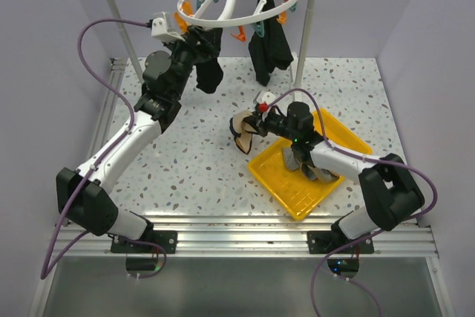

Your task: Remove the underwear clipped to the hanger

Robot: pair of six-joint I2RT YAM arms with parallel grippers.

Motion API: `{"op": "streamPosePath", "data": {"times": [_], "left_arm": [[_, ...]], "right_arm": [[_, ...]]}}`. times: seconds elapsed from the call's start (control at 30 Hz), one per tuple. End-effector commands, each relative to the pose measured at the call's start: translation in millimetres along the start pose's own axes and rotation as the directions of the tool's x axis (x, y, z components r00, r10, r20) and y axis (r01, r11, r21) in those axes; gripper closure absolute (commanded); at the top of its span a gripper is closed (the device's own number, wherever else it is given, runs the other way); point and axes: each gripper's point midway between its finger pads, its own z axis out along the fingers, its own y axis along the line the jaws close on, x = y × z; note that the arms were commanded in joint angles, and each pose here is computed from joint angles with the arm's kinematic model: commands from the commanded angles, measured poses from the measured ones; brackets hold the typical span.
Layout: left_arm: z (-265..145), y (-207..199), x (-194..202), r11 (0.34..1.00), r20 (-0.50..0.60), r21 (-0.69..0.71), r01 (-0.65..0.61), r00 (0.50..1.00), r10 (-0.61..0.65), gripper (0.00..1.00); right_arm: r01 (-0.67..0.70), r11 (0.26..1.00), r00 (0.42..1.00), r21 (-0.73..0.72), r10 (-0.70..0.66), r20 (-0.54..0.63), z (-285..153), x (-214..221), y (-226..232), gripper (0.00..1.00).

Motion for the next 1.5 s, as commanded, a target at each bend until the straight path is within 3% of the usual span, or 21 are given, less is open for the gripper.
{"op": "streamPosePath", "data": {"times": [0.0, 0.17, 0.33, 0.73, 0.87, 1.2, 1.47], "left_arm": [[-12, -13, -28, 0.999, 0.071, 0.039, 0.002, 0.997, -0.005, 0.2], [-25, -15, -31, 0.999, 0.065, 0.049, -0.011, 0.998, 0.008, 0.06], [-39, -18, -31, 0.997, 0.036, 0.069, -0.042, 0.999, 0.04, 0.0], [-76, -4, 0, 0.98, -0.105, 0.092, -0.179, 0.976, 0.188, 0.0], [-89, 9, 10, 0.973, -0.143, 0.068, -0.221, 0.963, 0.229, 0.0], [-126, 47, 21, 0.937, -0.189, -0.029, -0.347, 0.923, 0.336, 0.0], [-149, 79, 40, 0.918, -0.236, -0.114, -0.38, 0.908, 0.347, 0.0]], "right_arm": [[0.01, 1.0, 0.999, 0.025, -0.011, 0.043, 5, -19, -7, 1.0], [0.008, 0.999, 0.999, 0.032, -0.009, 0.036, 0, -21, -8, 1.0], [0.0, 0.999, 1.0, -0.035, 0.001, 0.024, -14, -28, -2, 1.0], [0.019, 0.984, 0.997, -0.177, -0.031, -0.068, -62, -43, 6, 1.0], [-0.013, 0.981, 0.988, -0.193, -0.017, -0.155, -86, -39, 5, 1.0], [-0.019, 0.987, 0.961, -0.161, -0.026, -0.274, -148, -33, -10, 1.0], [-0.004, 0.997, 0.921, -0.08, -0.028, -0.388, -205, -16, -9, 1.0]]}}
